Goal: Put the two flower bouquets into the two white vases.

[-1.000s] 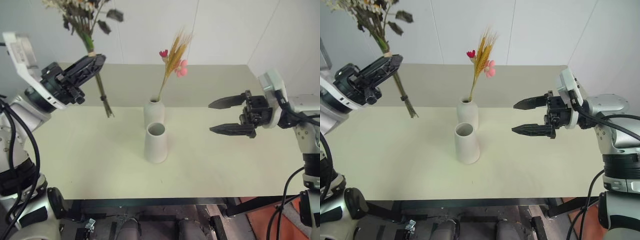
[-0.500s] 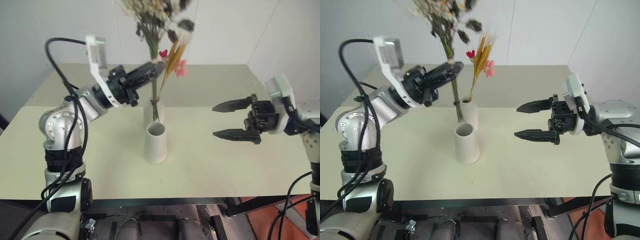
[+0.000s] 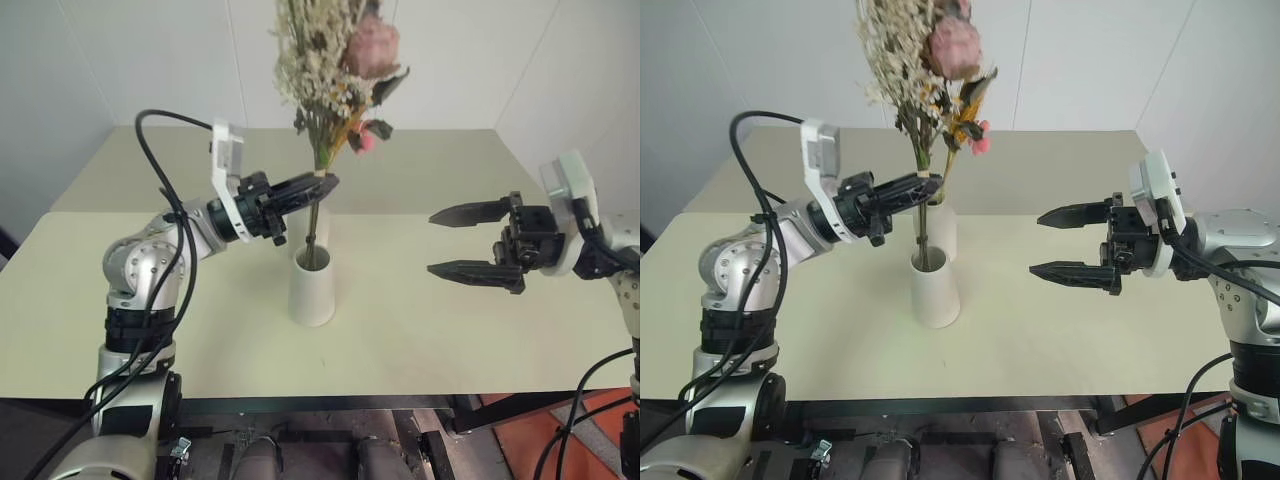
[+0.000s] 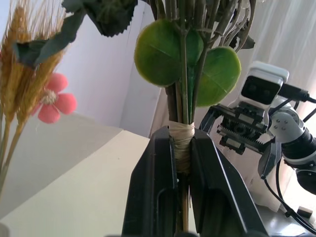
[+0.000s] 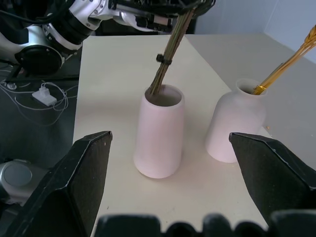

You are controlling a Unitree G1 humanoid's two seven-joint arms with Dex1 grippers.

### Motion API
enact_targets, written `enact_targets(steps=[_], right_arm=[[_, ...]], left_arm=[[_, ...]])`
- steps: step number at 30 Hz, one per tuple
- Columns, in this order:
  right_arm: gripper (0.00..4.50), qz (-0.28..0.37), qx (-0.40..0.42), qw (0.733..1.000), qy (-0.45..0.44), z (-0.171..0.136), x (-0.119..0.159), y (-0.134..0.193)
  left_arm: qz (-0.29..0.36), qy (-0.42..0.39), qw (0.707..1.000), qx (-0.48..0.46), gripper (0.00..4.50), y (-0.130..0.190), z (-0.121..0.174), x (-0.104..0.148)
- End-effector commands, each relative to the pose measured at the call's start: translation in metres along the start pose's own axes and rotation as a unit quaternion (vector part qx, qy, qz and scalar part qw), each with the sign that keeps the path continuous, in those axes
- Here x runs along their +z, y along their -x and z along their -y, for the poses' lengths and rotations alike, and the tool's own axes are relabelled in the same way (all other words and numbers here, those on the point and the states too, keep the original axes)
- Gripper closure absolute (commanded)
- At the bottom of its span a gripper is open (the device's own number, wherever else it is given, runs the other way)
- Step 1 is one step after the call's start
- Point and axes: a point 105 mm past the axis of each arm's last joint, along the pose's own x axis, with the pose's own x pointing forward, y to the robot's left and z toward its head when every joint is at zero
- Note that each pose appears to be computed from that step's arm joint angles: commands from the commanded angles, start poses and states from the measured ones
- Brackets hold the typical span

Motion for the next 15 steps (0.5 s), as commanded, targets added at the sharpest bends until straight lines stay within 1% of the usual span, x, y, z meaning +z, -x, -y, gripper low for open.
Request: enact_targets(steps=[1,6,12,14,15], right_arm=[[0.0,0.006,-0.007,1.0,0.021,-0.001,0.011,0.004],[0.0,0.008,-0.011,1.0,0.02,0.0,0.01,0.002],[0.0,0.004,-0.014,1.0,0.02,-0.001,0.008,0.001],[0.0,0.002,-0.015,1.0,0.019,-0.001,0.007,0.001],[0.0,-0.001,-0.015,1.0,0.019,-0.002,0.007,0.001]], left_arm=[[0.019,-0.028,0.999,-0.001,4.39,-0.004,0.004,0.009],[0.018,-0.029,0.999,0.009,4.39,-0.004,0.0,0.007],[-0.002,-0.029,1.0,0.007,4.39,0.002,0.0,-0.003],[-0.008,-0.024,1.0,0.0,3.67,0.005,0.002,-0.007],[-0.011,-0.017,1.0,0.002,3.46,0.008,0.002,-0.009]])
